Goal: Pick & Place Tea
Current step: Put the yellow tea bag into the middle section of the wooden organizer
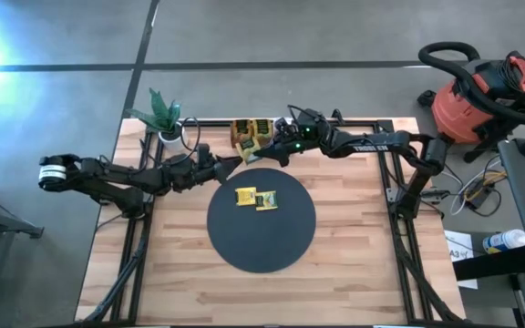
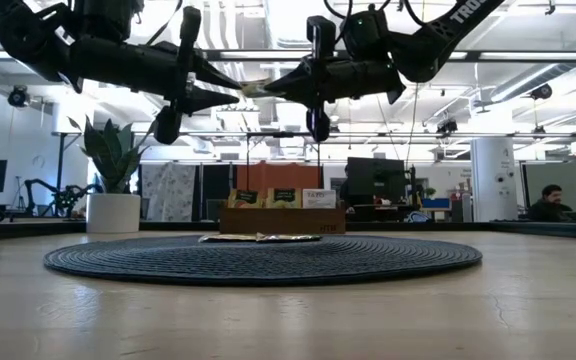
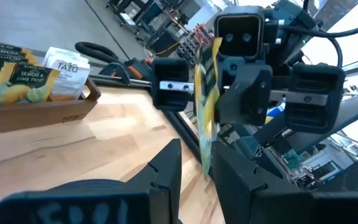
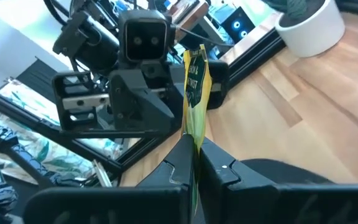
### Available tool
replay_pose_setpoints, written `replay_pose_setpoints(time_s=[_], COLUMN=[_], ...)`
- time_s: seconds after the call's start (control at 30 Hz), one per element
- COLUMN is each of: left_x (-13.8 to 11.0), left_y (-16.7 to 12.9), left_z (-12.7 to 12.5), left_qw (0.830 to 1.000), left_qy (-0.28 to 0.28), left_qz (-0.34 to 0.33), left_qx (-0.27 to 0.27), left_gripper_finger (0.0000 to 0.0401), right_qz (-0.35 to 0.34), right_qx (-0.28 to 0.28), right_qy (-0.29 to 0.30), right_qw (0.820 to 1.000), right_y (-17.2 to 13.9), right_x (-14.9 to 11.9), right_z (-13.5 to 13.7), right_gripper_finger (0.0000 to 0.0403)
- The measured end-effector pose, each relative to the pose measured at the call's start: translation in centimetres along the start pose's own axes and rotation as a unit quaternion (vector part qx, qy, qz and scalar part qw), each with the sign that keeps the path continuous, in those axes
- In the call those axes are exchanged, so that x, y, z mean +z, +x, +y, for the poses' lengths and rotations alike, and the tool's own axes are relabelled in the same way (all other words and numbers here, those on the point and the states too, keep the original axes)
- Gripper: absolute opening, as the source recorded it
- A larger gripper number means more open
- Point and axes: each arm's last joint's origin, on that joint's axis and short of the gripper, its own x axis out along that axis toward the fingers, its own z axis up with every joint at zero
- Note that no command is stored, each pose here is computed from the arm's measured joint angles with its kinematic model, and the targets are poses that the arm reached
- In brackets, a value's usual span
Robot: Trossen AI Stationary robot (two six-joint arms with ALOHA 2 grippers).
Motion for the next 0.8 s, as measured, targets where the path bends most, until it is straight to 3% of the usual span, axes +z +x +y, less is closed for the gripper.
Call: replay_pose_setpoints(time_s=[0.6,0.8], left_x=[0.7,0.6], left_y=[0.4,0.7], left_z=[-1.0,-1.1], left_qw=[1.000,0.999], left_qy=[0.009,0.018], left_qz=[-0.003,0.001], left_qx=[-0.026,-0.026], left_gripper_finger=[0.0081,0.0038], right_qz=[0.017,0.017], right_qx=[0.017,0.017], right_qy=[0.003,0.001], right_qw=[1.000,1.000], right_y=[0.5,0.5], right_x=[-0.6,-0.6], right_z=[0.7,0.7], right_gripper_finger=[0.0008,0.0008])
